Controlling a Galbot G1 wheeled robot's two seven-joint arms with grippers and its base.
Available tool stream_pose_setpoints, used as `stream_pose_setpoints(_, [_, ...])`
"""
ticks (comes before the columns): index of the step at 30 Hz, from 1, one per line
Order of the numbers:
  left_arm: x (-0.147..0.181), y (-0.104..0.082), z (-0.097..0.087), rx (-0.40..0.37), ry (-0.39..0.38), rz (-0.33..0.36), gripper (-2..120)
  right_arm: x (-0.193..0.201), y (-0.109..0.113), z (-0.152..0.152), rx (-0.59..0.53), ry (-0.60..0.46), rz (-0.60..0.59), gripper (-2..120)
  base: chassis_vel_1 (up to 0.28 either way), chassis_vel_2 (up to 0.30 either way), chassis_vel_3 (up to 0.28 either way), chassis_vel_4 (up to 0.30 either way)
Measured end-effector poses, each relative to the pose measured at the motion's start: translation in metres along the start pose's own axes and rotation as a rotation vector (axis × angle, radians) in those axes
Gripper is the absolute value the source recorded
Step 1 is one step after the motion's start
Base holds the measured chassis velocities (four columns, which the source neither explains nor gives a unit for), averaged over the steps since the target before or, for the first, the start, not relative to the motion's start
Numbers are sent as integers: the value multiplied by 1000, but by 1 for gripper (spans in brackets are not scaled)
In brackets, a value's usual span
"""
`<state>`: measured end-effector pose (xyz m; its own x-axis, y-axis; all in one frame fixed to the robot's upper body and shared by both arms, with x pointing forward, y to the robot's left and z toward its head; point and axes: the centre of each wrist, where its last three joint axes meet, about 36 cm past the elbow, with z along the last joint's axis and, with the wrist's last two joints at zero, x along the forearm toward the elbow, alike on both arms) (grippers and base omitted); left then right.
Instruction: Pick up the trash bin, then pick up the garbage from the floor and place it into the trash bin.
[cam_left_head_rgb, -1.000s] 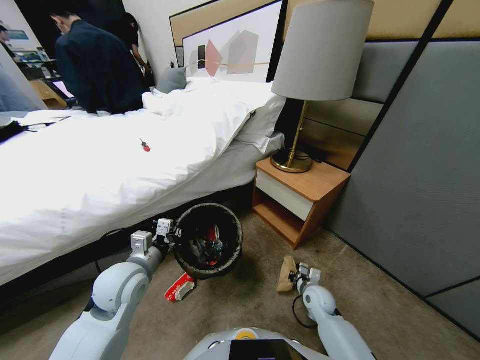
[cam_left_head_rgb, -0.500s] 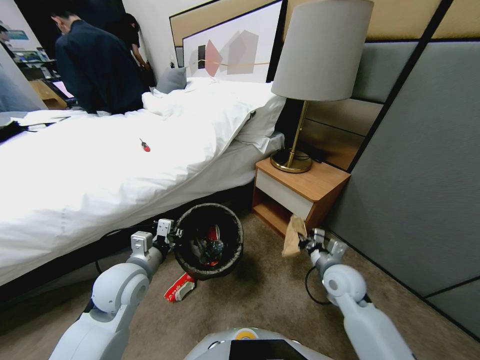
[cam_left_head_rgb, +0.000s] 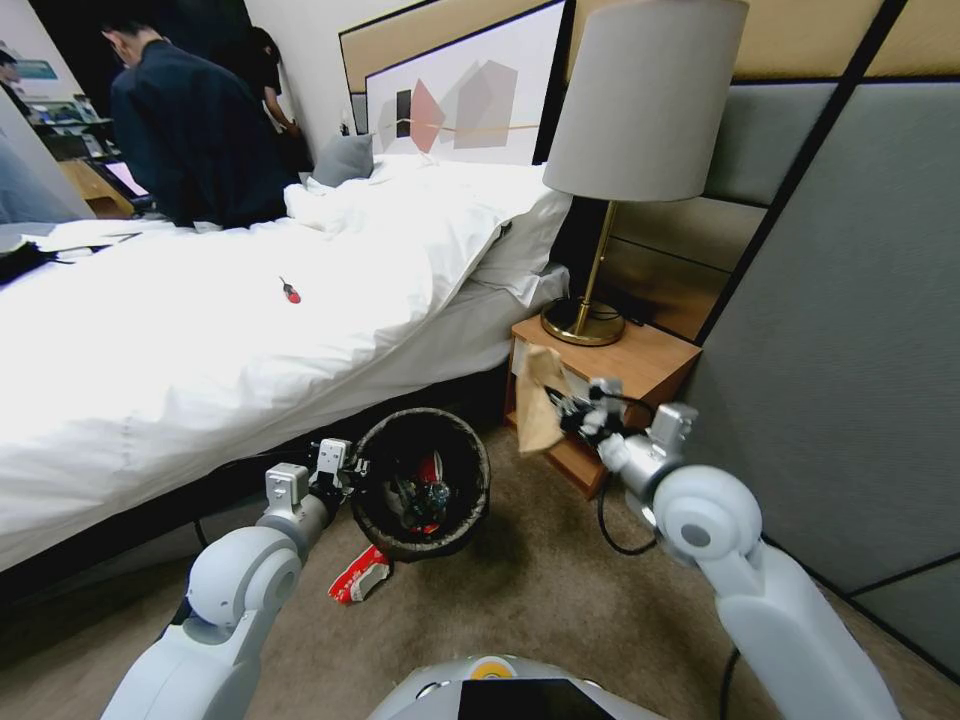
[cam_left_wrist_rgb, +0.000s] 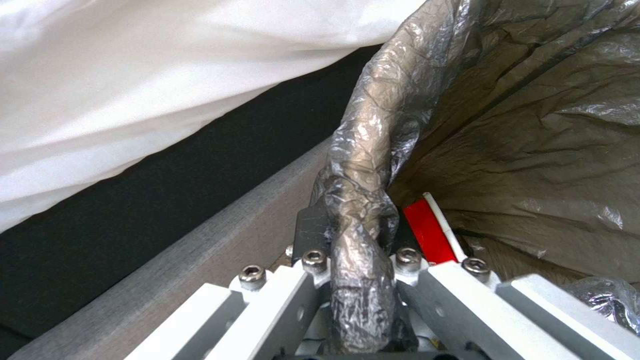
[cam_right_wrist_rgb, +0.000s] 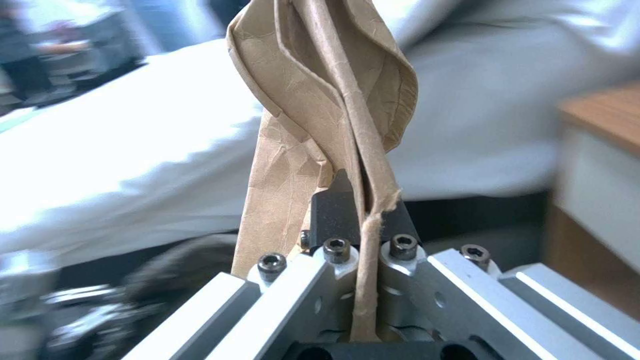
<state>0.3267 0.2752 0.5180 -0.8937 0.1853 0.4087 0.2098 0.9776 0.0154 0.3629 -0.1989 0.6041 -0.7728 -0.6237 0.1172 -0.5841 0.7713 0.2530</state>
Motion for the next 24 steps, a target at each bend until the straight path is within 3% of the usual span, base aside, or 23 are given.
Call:
stream_pose_setpoints(12, [-4, -3, 1, 0, 5, 0, 1, -27, 28, 2, 37, 39, -194, 0, 0, 0, 0, 0])
stream_pose_setpoints(24, [-4, -3, 1, 2, 4, -2, 1, -38, 40, 33, 32, 157, -222, 0, 0, 0, 0, 0])
